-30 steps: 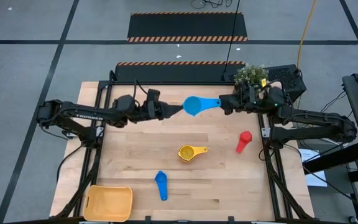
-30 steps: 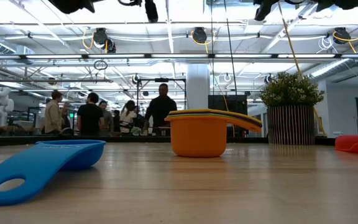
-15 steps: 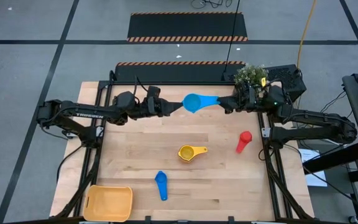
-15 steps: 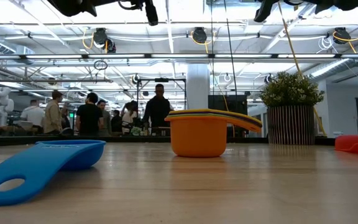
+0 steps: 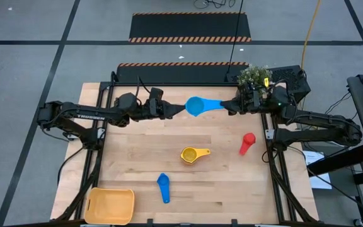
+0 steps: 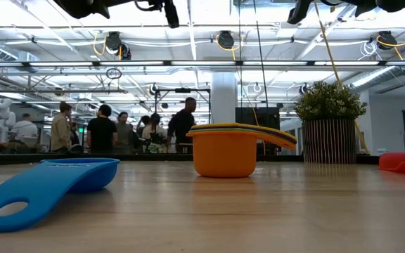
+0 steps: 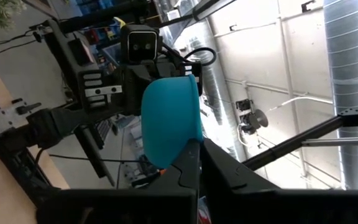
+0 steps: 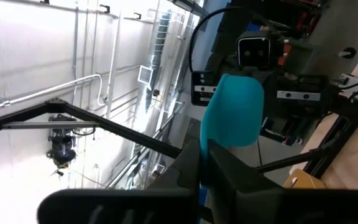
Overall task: Nest measuring cups in basket
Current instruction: Stack the light blue measuring cup on top of the yellow measuring cup
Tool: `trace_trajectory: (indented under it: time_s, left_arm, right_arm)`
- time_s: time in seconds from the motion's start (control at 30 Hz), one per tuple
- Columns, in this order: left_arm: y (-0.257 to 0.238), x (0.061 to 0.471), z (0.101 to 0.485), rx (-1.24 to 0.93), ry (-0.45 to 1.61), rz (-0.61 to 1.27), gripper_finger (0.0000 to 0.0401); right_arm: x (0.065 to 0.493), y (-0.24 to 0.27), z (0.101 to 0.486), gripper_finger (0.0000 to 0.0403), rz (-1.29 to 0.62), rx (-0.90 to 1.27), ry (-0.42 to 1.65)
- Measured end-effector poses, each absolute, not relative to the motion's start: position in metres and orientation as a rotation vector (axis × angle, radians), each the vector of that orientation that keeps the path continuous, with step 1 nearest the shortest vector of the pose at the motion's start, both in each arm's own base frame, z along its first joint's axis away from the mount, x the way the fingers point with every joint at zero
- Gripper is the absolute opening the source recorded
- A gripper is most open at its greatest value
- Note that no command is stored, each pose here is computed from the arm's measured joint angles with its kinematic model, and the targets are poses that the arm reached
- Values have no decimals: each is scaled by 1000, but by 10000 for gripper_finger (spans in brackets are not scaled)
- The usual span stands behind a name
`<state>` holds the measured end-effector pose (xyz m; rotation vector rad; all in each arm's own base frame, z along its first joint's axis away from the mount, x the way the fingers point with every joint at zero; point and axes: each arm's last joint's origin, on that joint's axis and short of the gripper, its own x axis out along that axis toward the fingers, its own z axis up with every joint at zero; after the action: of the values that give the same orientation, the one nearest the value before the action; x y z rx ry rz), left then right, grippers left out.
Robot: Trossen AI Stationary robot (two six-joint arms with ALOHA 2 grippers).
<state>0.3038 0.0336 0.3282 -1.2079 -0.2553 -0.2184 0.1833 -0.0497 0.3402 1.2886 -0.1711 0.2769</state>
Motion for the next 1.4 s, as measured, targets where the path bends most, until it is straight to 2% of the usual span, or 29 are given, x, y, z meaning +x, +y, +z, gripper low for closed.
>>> trace_trajectory:
  time_s: [0.1, 0.2, 0.5, 0.63, 0.87, 1.4]
  left_arm:
    - [34, 304, 328, -1196, -264, -206, 27]
    - [32, 304, 328, -1159, -276, -190, 67]
    - [33, 305, 325, -1125, -295, -90, 278]
    - [37, 302, 328, -1117, -292, -112, 329]
    - [41, 289, 337, -1098, -247, -107, 339]
    - [38, 244, 357, -1007, -138, -13, 290]
  right_arm:
    - [183, -50, 340, 3, 275, 1293, -168]
    - [183, -50, 340, 2, 276, 1294, -166]
    - [183, -50, 339, 1, 302, 1314, -124]
    - [183, -49, 338, 1, 325, 1313, -87]
    - [184, -47, 330, 0, 344, 1334, 44]
    - [183, -31, 302, 0, 204, 1338, 314]
